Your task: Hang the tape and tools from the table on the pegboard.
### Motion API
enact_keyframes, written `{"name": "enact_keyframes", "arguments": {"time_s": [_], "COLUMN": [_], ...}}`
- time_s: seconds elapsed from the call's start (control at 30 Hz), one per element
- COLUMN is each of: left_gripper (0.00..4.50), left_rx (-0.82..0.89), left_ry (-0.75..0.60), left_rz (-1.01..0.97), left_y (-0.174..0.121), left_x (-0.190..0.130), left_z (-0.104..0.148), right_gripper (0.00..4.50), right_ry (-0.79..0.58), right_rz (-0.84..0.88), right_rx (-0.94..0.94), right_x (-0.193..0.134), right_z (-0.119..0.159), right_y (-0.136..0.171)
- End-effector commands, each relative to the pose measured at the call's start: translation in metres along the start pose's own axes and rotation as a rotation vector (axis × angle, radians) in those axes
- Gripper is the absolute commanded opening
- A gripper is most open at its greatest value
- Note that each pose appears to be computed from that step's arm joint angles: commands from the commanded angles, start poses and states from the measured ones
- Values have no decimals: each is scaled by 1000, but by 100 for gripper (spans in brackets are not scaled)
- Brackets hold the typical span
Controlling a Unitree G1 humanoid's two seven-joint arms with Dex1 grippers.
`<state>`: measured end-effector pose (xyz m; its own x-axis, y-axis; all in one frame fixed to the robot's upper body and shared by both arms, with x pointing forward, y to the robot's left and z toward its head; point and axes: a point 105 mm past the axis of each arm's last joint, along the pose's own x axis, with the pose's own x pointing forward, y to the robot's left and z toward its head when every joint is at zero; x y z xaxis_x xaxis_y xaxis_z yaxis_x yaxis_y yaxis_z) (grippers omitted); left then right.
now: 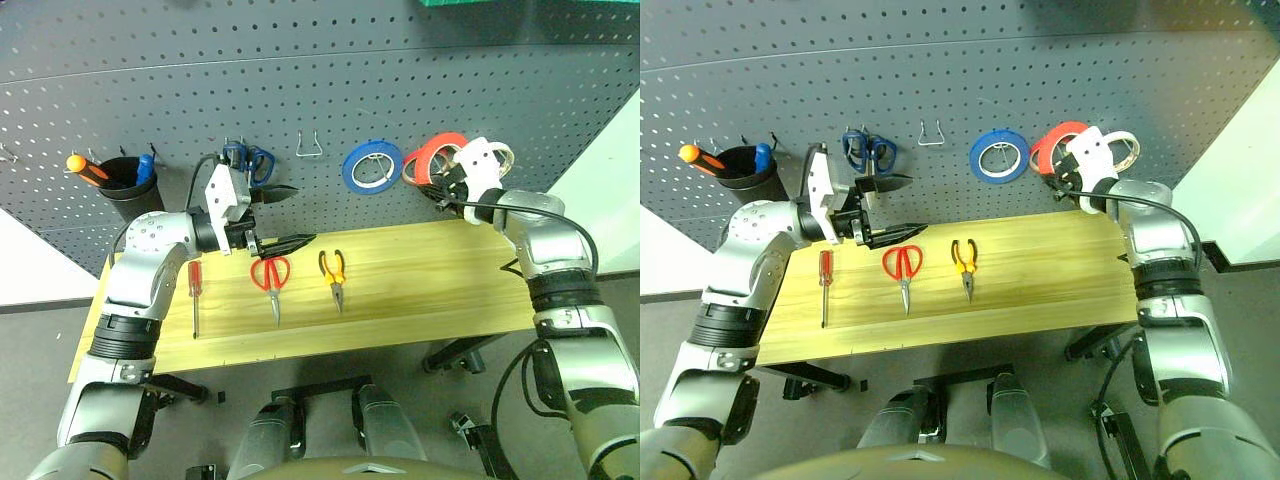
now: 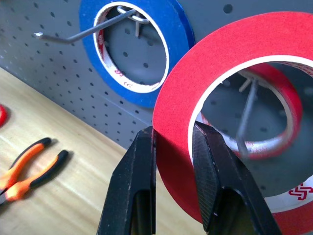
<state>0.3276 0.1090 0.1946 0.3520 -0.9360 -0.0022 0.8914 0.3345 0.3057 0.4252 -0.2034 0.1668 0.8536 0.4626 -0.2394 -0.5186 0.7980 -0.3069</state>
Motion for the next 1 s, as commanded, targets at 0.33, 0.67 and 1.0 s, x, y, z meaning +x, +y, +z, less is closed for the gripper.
{"name": "enact_keyframes", "arguments": {"time_s": [0.33,0.67,1.0], "left_gripper": [447,447,447], "left_rx": [21,7,-33], "left_ry": [5,17,56], "left_rz": [34,43,48], "left_y": [-2,-5,-12], "left_x": [-4,-6,-18], "left_z": [5,0,-15], "right_gripper": [257,424,424], "right_ry": [-39,-53,82], "right_rz": [-2,60,318], "right_rx": [-39,-65,70], "right_x": [25,-9,-68], "right_z": [11,16,-2], "right_y": [8,4,32]}}
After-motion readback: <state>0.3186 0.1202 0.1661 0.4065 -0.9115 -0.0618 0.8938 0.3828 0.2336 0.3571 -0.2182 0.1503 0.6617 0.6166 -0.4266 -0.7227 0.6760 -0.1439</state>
